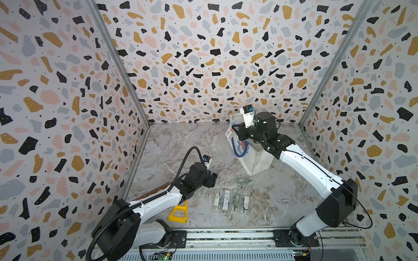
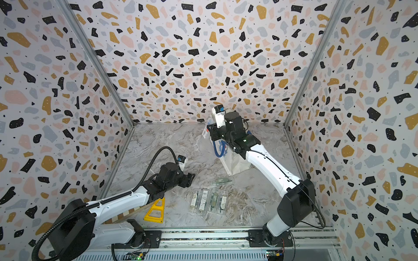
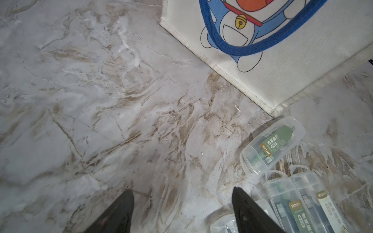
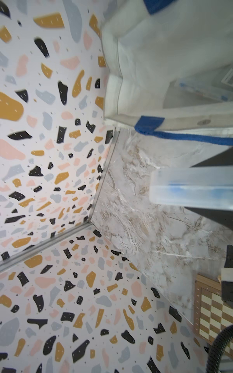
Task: Put the compass set into the canvas bag
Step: Place the compass set in the canvas bag.
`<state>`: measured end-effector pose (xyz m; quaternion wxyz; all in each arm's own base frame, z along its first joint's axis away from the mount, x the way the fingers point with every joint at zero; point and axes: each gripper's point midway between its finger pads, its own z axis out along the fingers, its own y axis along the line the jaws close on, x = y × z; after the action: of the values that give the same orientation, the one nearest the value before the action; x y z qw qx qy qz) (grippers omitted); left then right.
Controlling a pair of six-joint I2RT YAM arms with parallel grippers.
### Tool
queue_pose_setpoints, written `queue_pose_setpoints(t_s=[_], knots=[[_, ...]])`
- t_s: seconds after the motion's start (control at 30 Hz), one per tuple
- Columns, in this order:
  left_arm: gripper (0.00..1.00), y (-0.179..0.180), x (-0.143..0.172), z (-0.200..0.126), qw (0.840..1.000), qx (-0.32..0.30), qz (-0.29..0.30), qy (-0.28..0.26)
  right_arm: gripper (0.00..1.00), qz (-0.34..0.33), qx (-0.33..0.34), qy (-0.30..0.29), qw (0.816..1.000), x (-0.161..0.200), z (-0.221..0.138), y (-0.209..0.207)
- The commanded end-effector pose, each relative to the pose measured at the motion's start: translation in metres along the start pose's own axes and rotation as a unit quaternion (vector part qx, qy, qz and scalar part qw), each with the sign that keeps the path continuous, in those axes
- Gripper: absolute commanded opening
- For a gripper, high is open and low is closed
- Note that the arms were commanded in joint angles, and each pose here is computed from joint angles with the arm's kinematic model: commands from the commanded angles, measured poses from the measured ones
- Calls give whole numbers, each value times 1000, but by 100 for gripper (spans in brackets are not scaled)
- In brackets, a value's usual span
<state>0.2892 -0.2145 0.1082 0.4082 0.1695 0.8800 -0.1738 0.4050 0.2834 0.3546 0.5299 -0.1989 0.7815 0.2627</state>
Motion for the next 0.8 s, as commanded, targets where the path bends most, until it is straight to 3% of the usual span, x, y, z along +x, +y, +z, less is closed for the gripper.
queue_pose_setpoints(t_s=[0.0, 0.2, 0.37, 0.77], knots=[[77, -6, -12, 4, 1000, 11, 2, -8, 0, -17, 76, -50, 996, -43, -28, -28], [76, -8, -12, 1, 1000, 15, 3, -3, 0, -29, 163, -58, 984, -66, -30, -69], [77, -7, -12, 1, 1000, 14, 6, 0, 0, -32, 208, -33, 977, -62, -22, -99], [77, -9, -8, 5, 1000, 17, 6, 8, 0, -21, 216, 104, 971, 22, 40, -138]])
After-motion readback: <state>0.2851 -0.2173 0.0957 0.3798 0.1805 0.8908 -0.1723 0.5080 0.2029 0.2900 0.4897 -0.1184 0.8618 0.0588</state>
